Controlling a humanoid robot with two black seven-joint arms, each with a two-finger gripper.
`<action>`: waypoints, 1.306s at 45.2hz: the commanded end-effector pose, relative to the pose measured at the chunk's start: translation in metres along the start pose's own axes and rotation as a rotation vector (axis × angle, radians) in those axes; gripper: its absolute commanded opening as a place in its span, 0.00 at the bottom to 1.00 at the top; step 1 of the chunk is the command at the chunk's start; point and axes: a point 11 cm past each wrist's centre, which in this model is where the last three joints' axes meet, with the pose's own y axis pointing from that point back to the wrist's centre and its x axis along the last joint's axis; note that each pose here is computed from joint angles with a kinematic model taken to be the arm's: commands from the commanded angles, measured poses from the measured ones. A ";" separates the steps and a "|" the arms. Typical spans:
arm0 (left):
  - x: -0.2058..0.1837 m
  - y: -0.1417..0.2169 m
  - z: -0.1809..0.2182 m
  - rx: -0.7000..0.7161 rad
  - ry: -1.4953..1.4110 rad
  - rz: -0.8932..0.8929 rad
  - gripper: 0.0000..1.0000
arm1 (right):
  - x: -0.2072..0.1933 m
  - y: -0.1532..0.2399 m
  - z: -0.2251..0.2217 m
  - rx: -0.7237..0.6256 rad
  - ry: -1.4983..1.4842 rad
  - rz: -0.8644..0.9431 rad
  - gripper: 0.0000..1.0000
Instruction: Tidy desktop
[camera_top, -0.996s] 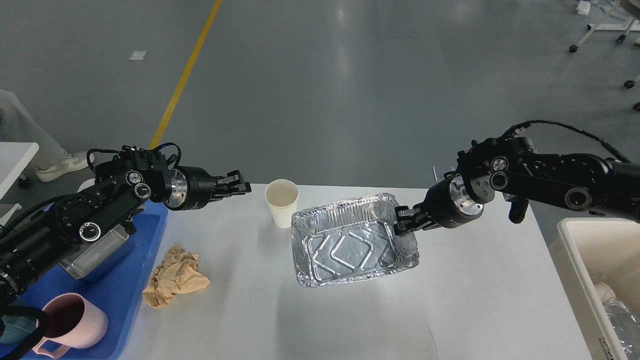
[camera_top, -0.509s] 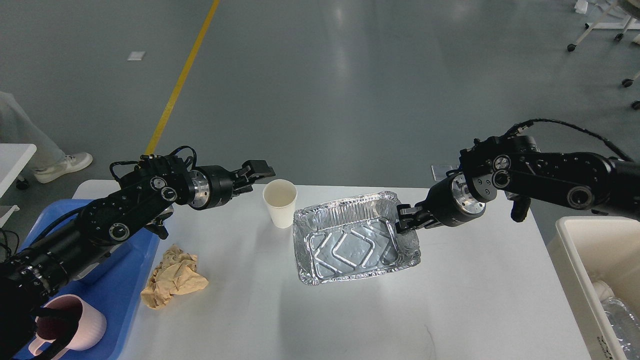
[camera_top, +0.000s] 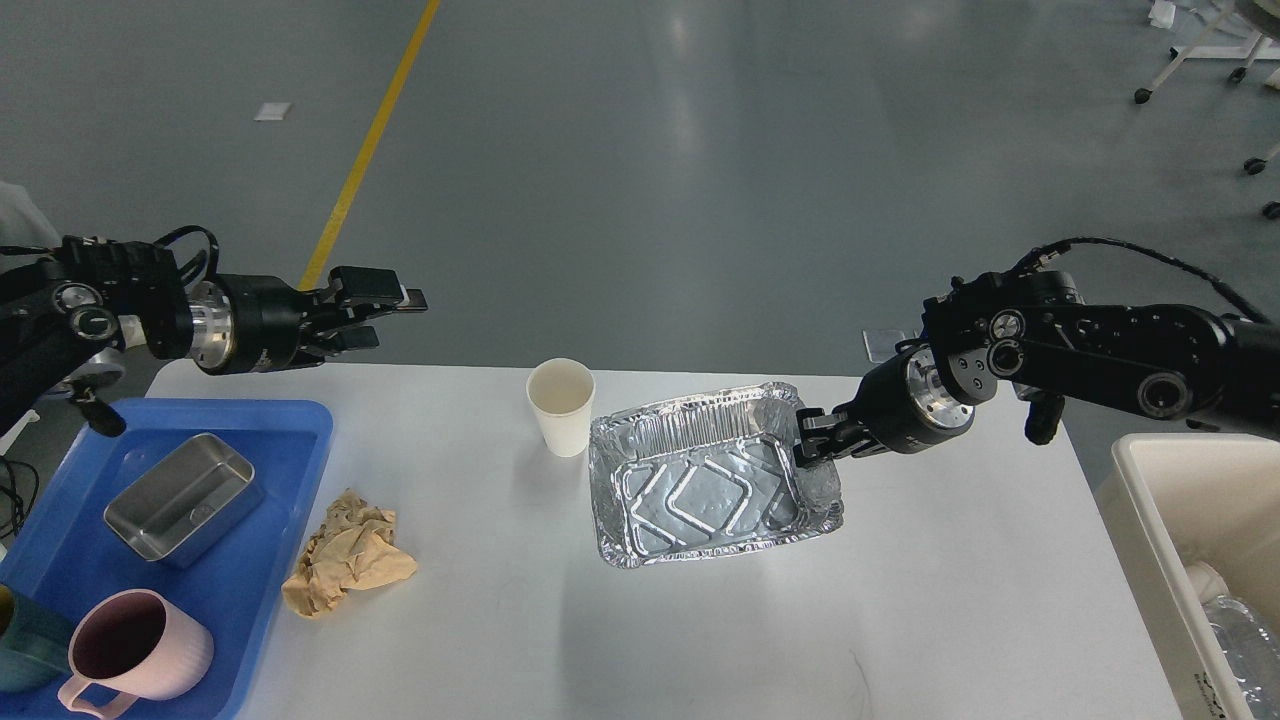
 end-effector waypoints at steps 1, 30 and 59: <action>0.018 0.052 -0.009 0.014 0.026 0.066 0.79 | 0.000 0.000 0.000 0.000 -0.001 0.000 0.00; 0.050 0.232 0.019 0.013 0.043 0.211 0.79 | -0.002 -0.002 0.000 0.006 -0.005 -0.005 0.00; 0.055 0.191 0.017 -0.003 0.042 0.245 0.79 | -0.001 -0.002 -0.002 0.011 -0.004 -0.003 0.00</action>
